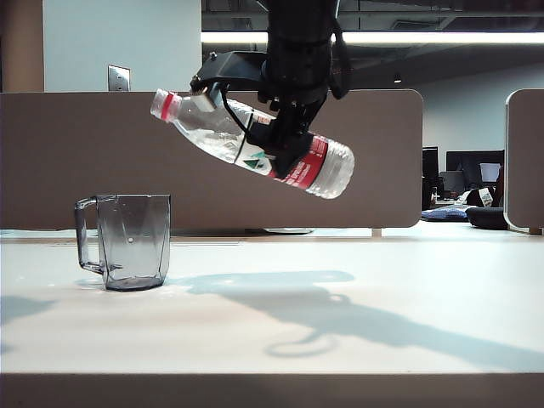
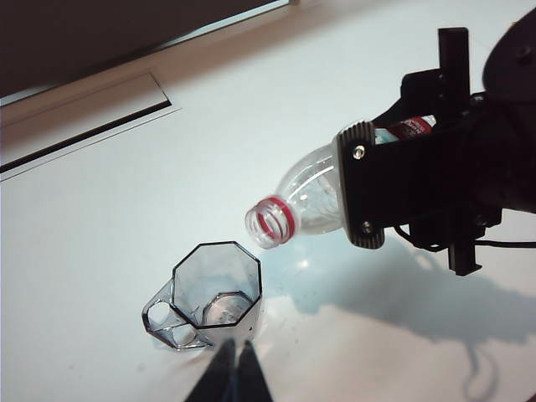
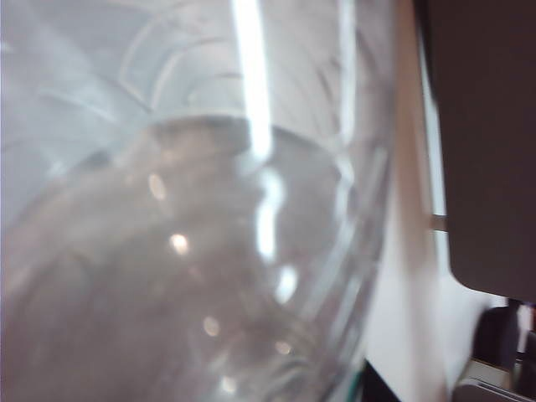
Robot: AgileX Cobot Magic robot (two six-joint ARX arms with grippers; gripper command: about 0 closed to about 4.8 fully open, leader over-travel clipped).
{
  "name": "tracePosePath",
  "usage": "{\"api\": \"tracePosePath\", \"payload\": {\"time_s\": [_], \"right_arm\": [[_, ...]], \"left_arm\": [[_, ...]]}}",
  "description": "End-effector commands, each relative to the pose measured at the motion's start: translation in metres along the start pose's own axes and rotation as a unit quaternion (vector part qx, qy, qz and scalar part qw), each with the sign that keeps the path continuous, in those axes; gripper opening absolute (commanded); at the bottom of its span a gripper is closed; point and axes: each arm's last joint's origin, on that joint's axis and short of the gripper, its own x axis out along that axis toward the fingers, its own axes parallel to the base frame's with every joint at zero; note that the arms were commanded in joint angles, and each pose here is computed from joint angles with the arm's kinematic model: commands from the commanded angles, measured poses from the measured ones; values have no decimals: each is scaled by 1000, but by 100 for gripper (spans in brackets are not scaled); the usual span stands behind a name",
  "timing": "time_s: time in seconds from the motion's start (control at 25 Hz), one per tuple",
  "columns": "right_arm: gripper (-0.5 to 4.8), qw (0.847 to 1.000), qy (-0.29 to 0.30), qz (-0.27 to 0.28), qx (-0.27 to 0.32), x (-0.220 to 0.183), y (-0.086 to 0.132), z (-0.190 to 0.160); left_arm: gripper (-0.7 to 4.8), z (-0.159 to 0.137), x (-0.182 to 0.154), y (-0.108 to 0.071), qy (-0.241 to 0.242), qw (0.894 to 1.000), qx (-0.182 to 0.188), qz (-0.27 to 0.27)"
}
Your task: Pick up the mineral water bottle on the table and pour water into the mug until it's half full.
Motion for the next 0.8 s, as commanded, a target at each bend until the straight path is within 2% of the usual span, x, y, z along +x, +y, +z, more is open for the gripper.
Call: {"api": "tracePosePath", "payload": {"time_s": [0.04,0.48,0.8], "right_arm": [[313,999,-5,-39,2,-8,-11,4],[313,995,-17,-95,-9,-4,-18,12],[312,994,7,-100,-42,18,-4,17]], "left_arm": [[-5,2,-1,0,-9,1000,-2,-1],[-5,0,-2,-1,-1,1000,-20,-2],[-5,-1,-8,-2,-4,1000,-19,-3]]}}
